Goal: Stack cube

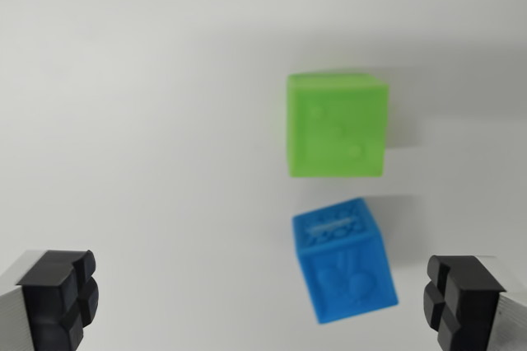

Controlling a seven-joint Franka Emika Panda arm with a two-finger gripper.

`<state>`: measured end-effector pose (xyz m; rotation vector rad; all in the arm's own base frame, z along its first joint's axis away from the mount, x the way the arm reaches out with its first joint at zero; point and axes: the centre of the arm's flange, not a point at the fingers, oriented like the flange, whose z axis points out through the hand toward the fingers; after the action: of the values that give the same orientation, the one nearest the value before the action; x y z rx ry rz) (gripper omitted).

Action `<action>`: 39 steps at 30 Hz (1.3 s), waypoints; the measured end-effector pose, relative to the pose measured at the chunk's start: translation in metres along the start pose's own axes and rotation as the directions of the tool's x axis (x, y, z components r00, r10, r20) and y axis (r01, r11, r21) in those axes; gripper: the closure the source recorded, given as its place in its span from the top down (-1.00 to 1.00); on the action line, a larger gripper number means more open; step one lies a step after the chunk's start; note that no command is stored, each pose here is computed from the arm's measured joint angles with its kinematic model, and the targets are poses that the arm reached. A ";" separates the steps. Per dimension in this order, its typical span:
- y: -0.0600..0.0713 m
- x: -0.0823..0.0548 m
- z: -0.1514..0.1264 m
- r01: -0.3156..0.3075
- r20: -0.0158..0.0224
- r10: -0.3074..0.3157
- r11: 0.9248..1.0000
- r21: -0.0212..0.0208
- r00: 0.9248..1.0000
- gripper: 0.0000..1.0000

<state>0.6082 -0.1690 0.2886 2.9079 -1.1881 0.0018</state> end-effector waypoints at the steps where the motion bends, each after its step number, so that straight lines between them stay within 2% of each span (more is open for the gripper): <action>1: 0.002 0.003 0.003 0.002 0.000 -0.002 1.000 -0.001 1.000 1.00; 14: 0.023 0.034 0.042 0.022 0.004 -0.022 1.000 -0.007 1.000 1.00; 16: 0.024 0.035 0.050 0.022 0.002 -0.022 1.000 -0.007 1.000 1.00; 25: 0.022 0.033 0.088 0.026 0.005 -0.026 1.000 -0.008 1.000 1.00; 30: 0.022 0.033 0.107 0.026 0.004 -0.026 1.000 -0.008 1.000 1.00; 39: 0.022 0.033 0.139 0.025 0.005 -0.025 1.000 -0.008 1.000 1.00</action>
<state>0.6161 -0.2077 0.1494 2.9174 -1.1490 -0.0102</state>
